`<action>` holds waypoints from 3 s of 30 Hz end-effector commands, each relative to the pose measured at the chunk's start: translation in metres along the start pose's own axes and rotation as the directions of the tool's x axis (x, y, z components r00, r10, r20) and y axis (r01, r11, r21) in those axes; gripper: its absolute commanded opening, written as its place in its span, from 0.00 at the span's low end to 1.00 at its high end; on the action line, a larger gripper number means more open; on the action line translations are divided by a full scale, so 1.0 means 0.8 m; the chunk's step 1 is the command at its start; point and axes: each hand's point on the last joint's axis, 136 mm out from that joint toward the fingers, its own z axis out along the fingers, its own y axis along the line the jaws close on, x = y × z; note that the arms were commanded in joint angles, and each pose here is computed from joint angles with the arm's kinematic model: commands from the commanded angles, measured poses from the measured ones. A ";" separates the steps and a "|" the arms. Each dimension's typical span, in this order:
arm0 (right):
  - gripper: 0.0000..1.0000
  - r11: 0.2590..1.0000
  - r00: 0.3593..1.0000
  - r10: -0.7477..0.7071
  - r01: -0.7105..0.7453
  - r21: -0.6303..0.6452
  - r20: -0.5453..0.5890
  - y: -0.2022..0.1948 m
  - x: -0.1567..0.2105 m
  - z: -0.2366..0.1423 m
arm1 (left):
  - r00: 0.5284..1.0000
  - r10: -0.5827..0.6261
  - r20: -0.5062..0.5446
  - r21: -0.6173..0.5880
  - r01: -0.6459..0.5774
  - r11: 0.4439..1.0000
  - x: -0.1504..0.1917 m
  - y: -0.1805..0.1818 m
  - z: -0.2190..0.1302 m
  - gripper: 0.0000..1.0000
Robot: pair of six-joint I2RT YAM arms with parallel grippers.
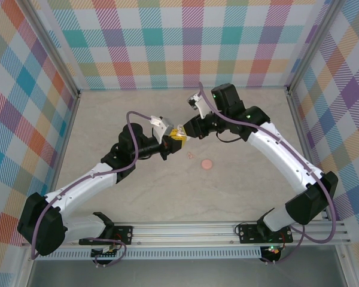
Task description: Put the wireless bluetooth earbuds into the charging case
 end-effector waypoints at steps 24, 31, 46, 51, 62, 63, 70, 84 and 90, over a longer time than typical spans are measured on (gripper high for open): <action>0.04 0.991 0.990 -0.001 0.020 -0.133 0.144 0.033 -0.028 -0.035 | 0.983 -0.055 0.174 0.040 0.049 0.998 -0.040 -0.006 -0.002 0.00; 0.02 0.982 0.982 0.005 0.031 -0.185 0.189 0.044 -0.038 -0.041 | 0.975 -0.045 0.219 0.047 0.036 0.998 -0.043 -0.008 -0.005 0.00; 0.01 0.959 0.982 0.023 0.031 -0.281 0.186 0.061 -0.034 -0.042 | 0.941 -0.021 0.338 0.015 0.017 1.000 -0.060 -0.003 -0.016 0.00; 0.01 0.955 0.984 0.025 0.029 -0.295 0.178 0.063 -0.032 -0.041 | 0.936 -0.013 0.353 0.021 0.006 1.000 -0.064 -0.005 -0.015 0.00; 0.01 0.952 0.983 0.030 0.027 -0.305 0.182 0.063 -0.037 -0.038 | 0.945 -0.006 0.327 0.029 -0.003 1.000 -0.055 -0.005 -0.009 0.00; 0.01 0.951 0.983 0.033 0.025 -0.309 0.182 0.062 -0.038 -0.037 | 0.946 -0.003 0.325 0.032 -0.008 0.999 -0.054 -0.007 -0.008 0.00; 0.01 0.945 0.984 0.051 0.007 -0.327 0.169 0.060 -0.036 -0.029 | 0.938 0.007 0.346 0.030 -0.018 0.999 -0.059 -0.008 -0.012 0.00; 0.01 0.949 0.986 0.066 -0.015 -0.316 0.152 0.051 -0.032 -0.019 | 0.922 0.014 0.387 0.040 -0.032 0.999 -0.070 -0.014 -0.017 0.00; 0.01 0.949 0.986 0.069 -0.018 -0.314 0.151 0.052 -0.031 -0.019 | 0.915 0.016 0.402 0.023 -0.028 0.999 -0.074 -0.011 -0.019 0.00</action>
